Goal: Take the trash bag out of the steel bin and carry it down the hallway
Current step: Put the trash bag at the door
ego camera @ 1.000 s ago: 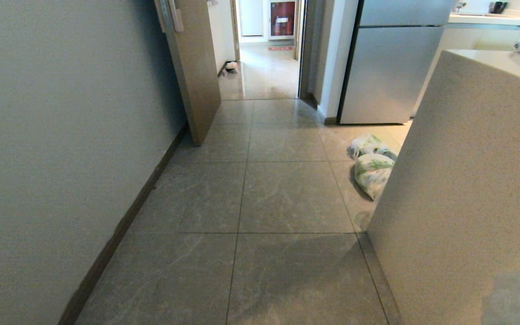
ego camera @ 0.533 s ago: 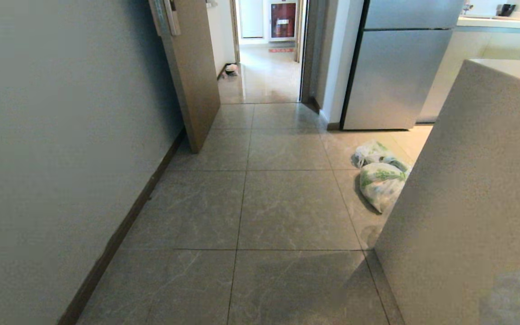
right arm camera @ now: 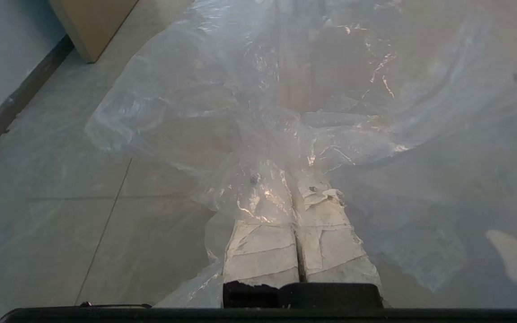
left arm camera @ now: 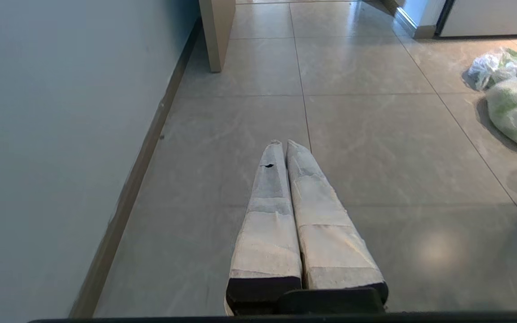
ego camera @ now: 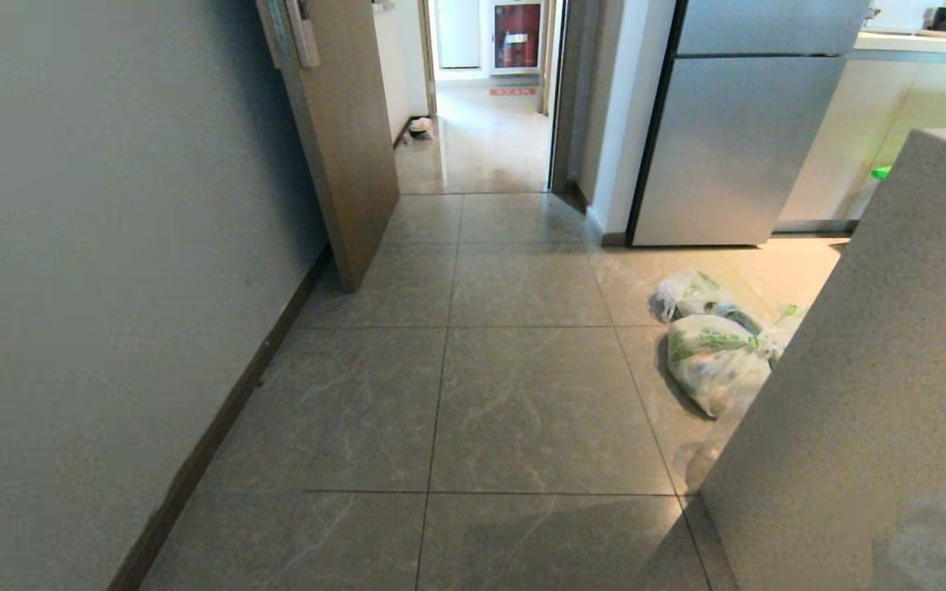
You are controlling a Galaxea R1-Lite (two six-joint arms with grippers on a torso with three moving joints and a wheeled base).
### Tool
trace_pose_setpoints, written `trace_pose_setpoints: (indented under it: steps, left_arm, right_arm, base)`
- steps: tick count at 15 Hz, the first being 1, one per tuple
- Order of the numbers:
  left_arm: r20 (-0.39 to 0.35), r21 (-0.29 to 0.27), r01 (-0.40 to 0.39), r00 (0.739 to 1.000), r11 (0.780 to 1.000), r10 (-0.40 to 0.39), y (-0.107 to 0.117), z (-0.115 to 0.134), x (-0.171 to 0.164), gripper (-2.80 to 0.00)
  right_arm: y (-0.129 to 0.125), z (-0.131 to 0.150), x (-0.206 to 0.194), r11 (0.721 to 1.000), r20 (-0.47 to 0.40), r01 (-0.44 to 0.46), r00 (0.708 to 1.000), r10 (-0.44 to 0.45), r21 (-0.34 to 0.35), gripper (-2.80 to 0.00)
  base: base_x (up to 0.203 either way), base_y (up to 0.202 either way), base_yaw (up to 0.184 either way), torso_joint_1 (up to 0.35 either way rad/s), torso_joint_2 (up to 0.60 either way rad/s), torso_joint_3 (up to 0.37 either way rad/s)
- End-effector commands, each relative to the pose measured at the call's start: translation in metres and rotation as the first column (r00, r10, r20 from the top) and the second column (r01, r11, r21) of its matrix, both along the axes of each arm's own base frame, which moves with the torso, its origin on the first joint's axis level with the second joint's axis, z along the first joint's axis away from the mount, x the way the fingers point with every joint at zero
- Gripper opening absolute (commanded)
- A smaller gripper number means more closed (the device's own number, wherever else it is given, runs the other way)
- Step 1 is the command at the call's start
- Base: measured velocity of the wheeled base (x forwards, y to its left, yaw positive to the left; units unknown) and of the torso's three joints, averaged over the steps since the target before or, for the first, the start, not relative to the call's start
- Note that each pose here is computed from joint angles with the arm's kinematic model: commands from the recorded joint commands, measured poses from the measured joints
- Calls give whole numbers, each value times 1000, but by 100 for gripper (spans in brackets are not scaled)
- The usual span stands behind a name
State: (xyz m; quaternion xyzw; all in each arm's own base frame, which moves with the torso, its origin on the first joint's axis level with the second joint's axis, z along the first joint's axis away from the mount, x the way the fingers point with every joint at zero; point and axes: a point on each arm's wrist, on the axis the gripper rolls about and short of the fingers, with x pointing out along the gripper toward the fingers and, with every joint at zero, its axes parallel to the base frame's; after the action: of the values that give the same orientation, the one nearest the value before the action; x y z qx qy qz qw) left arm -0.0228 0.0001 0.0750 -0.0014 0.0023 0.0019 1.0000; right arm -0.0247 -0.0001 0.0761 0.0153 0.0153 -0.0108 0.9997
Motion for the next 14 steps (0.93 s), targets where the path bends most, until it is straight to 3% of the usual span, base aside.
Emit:
trace_pose_setpoints:
  steps: [1,14]
  left_arm:
    - [0,0,-1,1000,1000,1,0,0,0,-280]
    - [0,0,-1,1000,1000,1,0,0,0,-280]
  right_arm:
    - [0,0,0,1000,-1,0,1000,0,0,-280]
    - [0,0,0,1000,-1,1,1000,-1,0,-280]
  base:
    - [190,0,-1,2,-2,7]
    - [191,0,1,3,4,2]
